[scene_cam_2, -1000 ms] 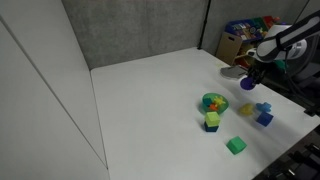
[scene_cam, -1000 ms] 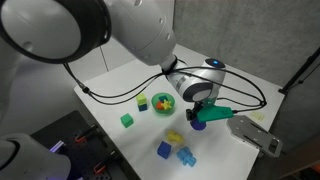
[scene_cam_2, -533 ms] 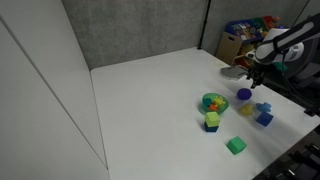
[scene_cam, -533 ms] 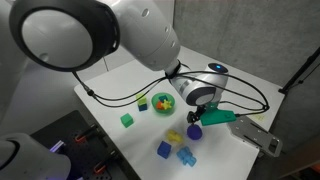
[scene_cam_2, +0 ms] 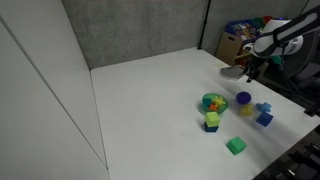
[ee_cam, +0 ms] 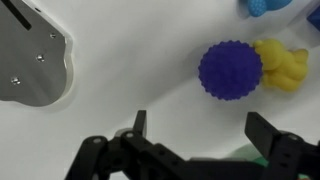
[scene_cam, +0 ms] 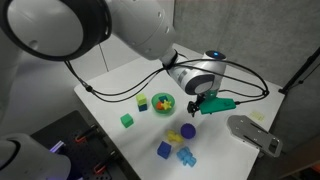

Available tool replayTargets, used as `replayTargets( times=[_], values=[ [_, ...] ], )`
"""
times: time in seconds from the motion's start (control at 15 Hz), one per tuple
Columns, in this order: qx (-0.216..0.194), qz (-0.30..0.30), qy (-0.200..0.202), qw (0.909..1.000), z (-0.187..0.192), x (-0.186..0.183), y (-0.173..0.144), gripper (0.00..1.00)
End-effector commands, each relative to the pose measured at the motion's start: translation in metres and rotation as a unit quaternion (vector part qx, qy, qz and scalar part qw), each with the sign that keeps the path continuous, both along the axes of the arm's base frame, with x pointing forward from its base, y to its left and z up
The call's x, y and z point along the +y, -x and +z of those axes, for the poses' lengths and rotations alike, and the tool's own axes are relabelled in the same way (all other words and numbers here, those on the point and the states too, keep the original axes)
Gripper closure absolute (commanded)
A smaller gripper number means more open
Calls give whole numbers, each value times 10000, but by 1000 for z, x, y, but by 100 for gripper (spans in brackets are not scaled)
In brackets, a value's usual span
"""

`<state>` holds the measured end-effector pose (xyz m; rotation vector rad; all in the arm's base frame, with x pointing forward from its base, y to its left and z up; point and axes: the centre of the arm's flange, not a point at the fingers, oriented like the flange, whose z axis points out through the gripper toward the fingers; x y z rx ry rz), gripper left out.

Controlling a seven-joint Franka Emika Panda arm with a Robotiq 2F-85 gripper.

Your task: Put the purple ball on the right side of the table

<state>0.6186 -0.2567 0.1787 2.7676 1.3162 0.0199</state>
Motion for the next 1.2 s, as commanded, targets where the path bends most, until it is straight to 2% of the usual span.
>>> replayTargets(
  times=[0.0, 0.27, 0.4, 0.73, 1.13],
  values=[
    [-151, -313, 9, 9994, 39, 28, 0, 0],
    [-267, -910, 77, 9955, 71, 57, -4, 0],
    [-327, -1362, 120, 9901, 88, 69, -4, 0],
    [-272, -2457, 74, 9689, 131, 91, -1, 0],
    [237, -3363, -143, 9413, 162, 122, 19, 0]
  ],
)
